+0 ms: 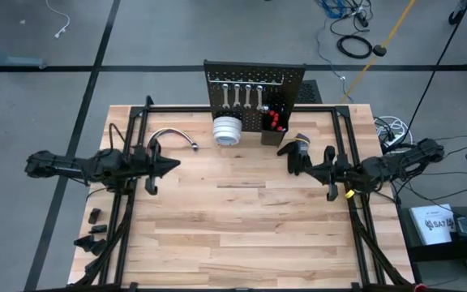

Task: Hang tools onto peg board
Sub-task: Return to Home Position

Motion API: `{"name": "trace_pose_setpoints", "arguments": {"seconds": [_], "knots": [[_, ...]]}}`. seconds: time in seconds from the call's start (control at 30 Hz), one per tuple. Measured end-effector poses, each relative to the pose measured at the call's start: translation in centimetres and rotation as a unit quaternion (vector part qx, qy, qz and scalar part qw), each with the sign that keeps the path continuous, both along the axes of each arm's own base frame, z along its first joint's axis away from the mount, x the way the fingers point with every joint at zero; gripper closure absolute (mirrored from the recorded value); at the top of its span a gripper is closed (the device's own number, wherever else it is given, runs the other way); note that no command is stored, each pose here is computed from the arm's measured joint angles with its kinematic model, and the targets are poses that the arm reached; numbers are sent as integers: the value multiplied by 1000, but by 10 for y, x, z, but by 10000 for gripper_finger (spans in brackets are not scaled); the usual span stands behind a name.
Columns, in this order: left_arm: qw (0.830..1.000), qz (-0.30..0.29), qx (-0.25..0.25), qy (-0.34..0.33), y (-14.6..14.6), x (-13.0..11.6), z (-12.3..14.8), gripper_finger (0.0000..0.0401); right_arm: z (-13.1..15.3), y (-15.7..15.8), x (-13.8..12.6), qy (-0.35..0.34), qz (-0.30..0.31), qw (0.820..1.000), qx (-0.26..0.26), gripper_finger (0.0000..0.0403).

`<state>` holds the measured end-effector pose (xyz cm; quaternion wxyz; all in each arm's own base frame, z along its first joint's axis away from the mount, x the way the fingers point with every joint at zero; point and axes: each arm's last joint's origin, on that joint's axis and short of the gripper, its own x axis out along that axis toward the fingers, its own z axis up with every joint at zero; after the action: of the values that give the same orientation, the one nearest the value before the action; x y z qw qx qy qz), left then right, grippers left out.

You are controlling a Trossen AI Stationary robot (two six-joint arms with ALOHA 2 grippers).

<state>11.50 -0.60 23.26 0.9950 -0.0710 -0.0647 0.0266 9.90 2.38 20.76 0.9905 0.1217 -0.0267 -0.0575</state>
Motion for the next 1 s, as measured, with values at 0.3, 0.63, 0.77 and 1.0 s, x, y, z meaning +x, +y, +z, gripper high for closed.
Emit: {"name": "trace_pose_setpoints", "arguments": {"seconds": [0.3, 0.63, 0.77, 1.0], "knots": [[999, 42, -25, -8, 10, -8, -26, 400, -33, -2, -6, -21, 53, 998, 22, 402], [998, 0, -57, 22, 13, -6, -53, 401, -38, 0, -2, 16, 58, 996, -60, 403], [997, -12, -66, 32, 12, -5, -60, 401, -42, 1, 1, 40, 59, 995, -73, 403], [998, -35, -33, 52, 11, -5, -63, 401, -43, 1, 2, 48, 59, 994, -83, 403]]}}
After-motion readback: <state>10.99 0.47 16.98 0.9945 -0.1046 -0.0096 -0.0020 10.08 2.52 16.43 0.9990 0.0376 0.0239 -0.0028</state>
